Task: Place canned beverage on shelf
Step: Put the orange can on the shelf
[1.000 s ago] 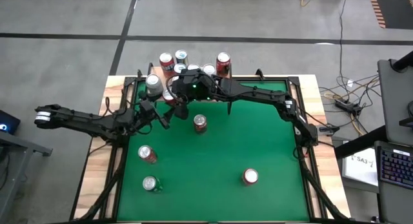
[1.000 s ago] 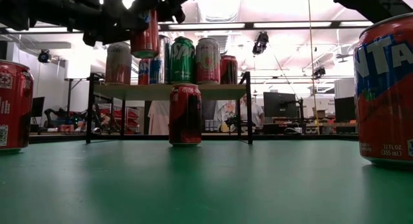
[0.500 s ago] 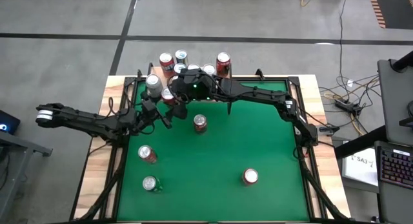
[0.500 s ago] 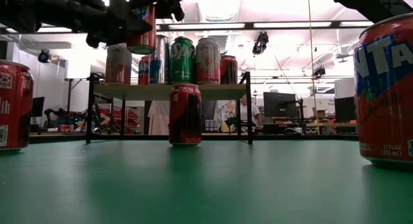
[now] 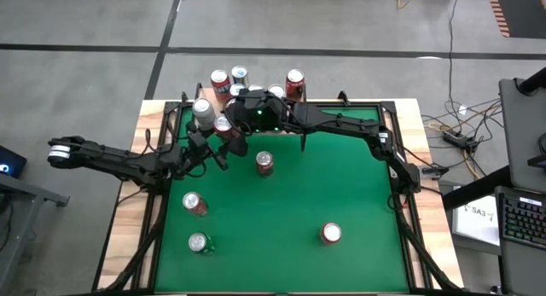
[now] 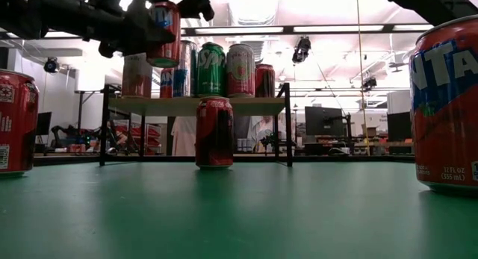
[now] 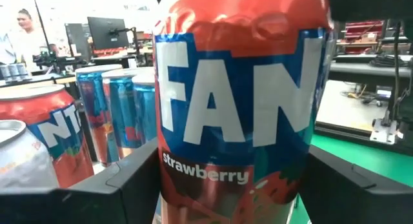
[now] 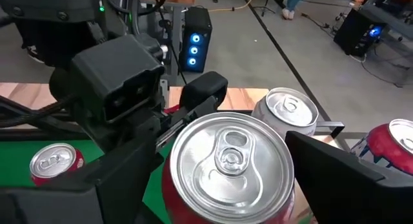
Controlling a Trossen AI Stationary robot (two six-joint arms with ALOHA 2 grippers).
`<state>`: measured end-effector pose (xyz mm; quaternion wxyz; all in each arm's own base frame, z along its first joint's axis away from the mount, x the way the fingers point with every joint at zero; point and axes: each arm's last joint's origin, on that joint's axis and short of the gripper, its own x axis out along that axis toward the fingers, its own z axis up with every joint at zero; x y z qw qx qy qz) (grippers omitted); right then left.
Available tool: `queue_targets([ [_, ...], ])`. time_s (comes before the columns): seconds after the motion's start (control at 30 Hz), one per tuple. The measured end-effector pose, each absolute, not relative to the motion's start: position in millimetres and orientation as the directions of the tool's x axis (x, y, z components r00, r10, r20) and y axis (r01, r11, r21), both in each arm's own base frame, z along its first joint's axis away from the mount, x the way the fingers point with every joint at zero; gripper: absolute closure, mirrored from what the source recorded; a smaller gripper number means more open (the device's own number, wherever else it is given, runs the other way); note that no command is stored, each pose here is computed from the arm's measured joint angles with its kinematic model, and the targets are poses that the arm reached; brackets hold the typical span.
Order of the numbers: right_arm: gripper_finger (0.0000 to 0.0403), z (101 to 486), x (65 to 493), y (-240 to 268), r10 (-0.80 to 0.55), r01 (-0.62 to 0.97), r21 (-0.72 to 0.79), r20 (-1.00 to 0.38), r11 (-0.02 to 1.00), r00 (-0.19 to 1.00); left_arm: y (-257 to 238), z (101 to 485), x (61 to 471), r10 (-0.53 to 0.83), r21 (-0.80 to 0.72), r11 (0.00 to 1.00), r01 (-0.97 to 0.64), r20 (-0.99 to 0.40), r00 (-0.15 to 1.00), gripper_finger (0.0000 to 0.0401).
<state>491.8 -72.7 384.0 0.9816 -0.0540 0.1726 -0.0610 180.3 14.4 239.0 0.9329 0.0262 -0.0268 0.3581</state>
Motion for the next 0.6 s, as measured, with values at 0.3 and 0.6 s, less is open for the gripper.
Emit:
queue_targets([
  [0.3,0.0079,384,491,-75,-0.148,0.111,-0.129,-0.334,0.985,0.931,16,232,177,0.720,0.006,0.694,-0.720,0.023,0.693,0.0126],
  [0.6,0.0079,400,480,-71,-0.136,0.101,-0.122,-0.321,0.987,0.937,17,223,171,0.794,-0.005,0.606,-0.795,-0.044,0.606,0.0126],
])
